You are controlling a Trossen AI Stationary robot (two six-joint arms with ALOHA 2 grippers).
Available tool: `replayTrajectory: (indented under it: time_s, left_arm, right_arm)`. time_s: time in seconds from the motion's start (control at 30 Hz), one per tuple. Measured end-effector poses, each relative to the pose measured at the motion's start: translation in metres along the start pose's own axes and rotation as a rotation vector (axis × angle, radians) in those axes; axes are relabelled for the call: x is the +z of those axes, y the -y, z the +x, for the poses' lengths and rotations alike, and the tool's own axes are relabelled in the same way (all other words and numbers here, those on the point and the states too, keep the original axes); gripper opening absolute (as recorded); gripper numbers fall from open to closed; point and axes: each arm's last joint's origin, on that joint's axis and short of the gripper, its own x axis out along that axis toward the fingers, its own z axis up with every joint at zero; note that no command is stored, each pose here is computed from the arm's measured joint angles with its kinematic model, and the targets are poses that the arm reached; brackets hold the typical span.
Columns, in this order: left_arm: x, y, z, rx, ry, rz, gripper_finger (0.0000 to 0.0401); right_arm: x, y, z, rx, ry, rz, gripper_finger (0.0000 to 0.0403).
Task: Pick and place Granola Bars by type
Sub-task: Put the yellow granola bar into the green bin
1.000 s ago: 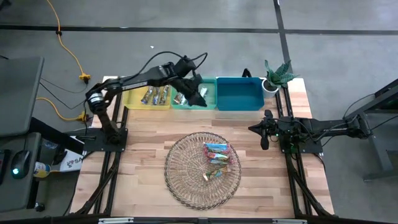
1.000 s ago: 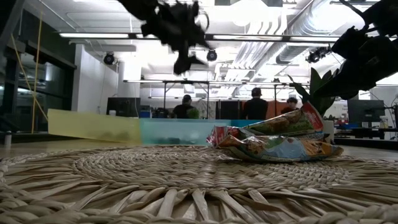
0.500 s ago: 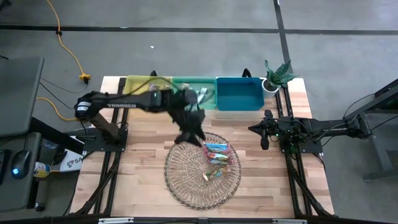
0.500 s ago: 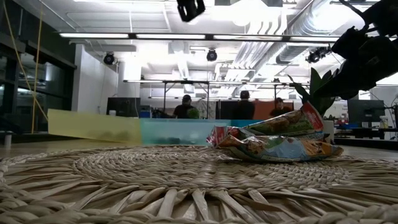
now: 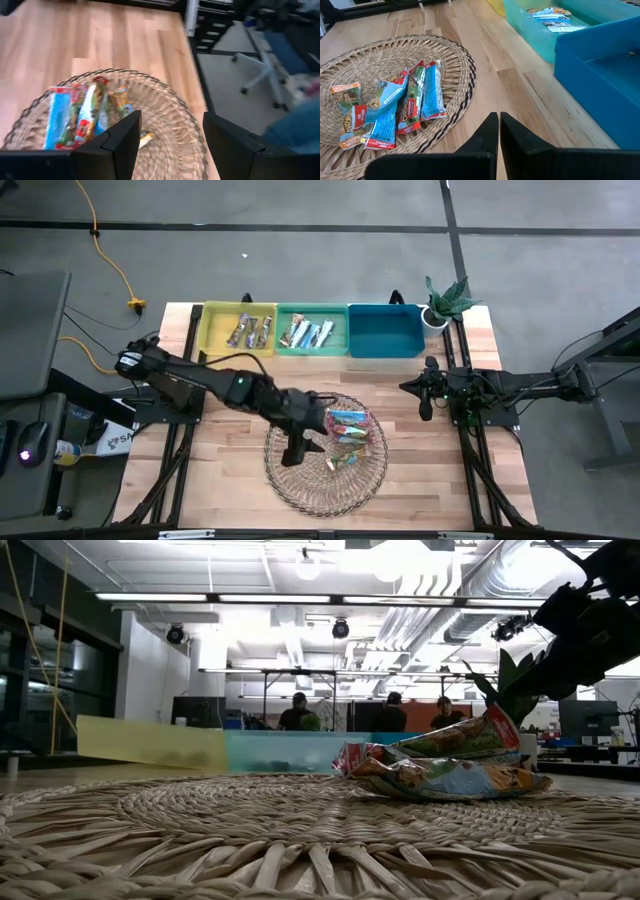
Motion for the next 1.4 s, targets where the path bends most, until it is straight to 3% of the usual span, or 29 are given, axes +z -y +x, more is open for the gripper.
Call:
replayTrajectory:
  time_s: [0.43,0.77,0.93,1.0,1.07,1.17,1.4]
  left_arm:
    - [-0.023,0.019,0.029,0.223,-0.058,-0.01,0.0212]
    - [-0.025,0.017,0.084,0.161,0.003,0.024,0.027]
    - [-0.024,0.009,0.1,0.146,0.027,0.011,0.0311]
    - [-0.032,0.004,0.107,0.135,-0.033,0.008,0.032]
    - [-0.028,0.0,0.116,0.112,0.017,-0.008,0.0324]
    - [-0.032,-0.003,0.122,0.12,-0.005,-0.012,0.0325]
    - [-0.043,-0.018,0.138,0.253,-0.048,-0.03,0.0325]
  right_arm:
    - [0.0,0.0,0.0,0.0,0.0,0.0,0.0]
    - [0.0,0.0,0.0,-0.002,0.003,0.0,0.0]
    - [0.0,0.0,0.0,-0.002,0.004,0.001,0.0]
    - [0.0,0.0,0.0,-0.003,0.004,0.001,0.0]
    - [0.0,0.0,0.0,-0.002,0.004,0.001,0.0]
    - [0.0,0.0,0.0,-0.003,0.002,0.0,0.0]
    - [0.0,0.0,0.001,-0.001,-0.007,-0.001,0.0]
